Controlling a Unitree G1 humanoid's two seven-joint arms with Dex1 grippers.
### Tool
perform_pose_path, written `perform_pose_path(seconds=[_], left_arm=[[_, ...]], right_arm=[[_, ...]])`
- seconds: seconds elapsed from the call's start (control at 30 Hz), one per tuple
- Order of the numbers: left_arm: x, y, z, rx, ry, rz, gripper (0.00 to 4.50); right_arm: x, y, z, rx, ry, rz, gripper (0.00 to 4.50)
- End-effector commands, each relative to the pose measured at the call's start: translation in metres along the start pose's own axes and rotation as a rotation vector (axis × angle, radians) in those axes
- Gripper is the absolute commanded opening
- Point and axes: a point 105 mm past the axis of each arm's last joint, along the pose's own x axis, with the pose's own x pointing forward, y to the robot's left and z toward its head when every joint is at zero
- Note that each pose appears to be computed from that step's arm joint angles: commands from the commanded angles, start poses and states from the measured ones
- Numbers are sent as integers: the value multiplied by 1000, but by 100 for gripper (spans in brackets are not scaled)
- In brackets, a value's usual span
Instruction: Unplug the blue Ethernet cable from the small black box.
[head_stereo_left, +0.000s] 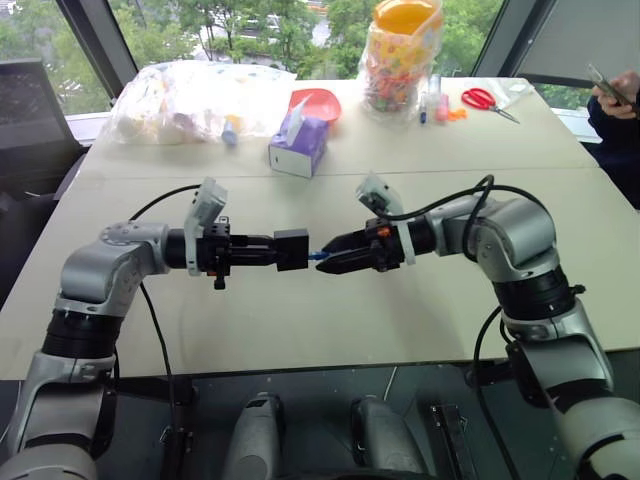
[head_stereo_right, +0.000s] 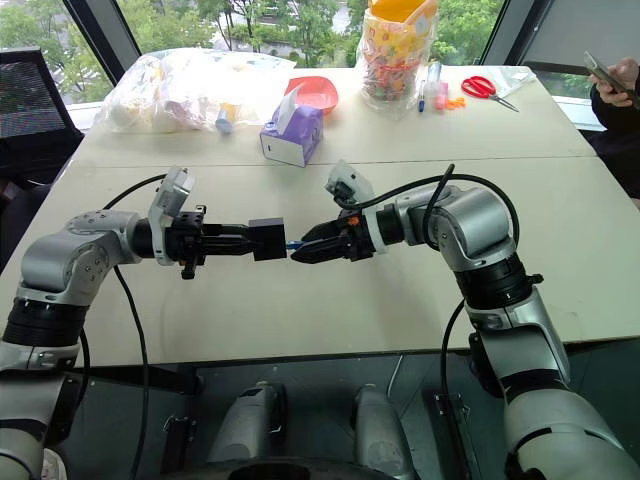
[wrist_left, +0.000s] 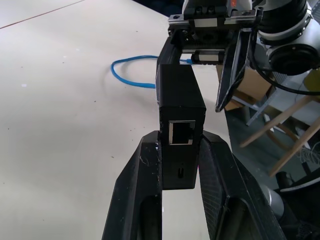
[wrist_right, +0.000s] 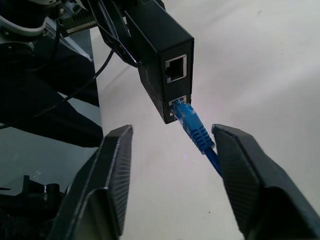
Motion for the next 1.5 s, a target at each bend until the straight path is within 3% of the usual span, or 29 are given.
perform_pose_path(seconds=[0.03,0.23,0.33,0.47,0.77,1.0,1.1,1.5], left_arm=[[-1,-3,15,60,-23,-9,44],[1,-5,13,67,-22,-15,44],[2,-6,12,71,-17,-16,44],[2,-6,11,72,-13,-15,44],[1,-6,10,68,-7,-12,44],[2,-5,11,71,-8,-12,44],[2,-5,12,72,-11,-13,44],[3,-6,12,74,-13,-11,44]], right_arm=[[2,7,12,-47,-15,26,285],[5,9,13,-61,-5,40,285],[6,9,14,-67,-4,43,198],[7,10,16,-69,-4,48,9],[9,10,12,-89,17,47,9],[8,9,12,-220,-11,30,9],[9,9,14,-228,-23,26,124],[10,6,10,-232,14,16,124]])
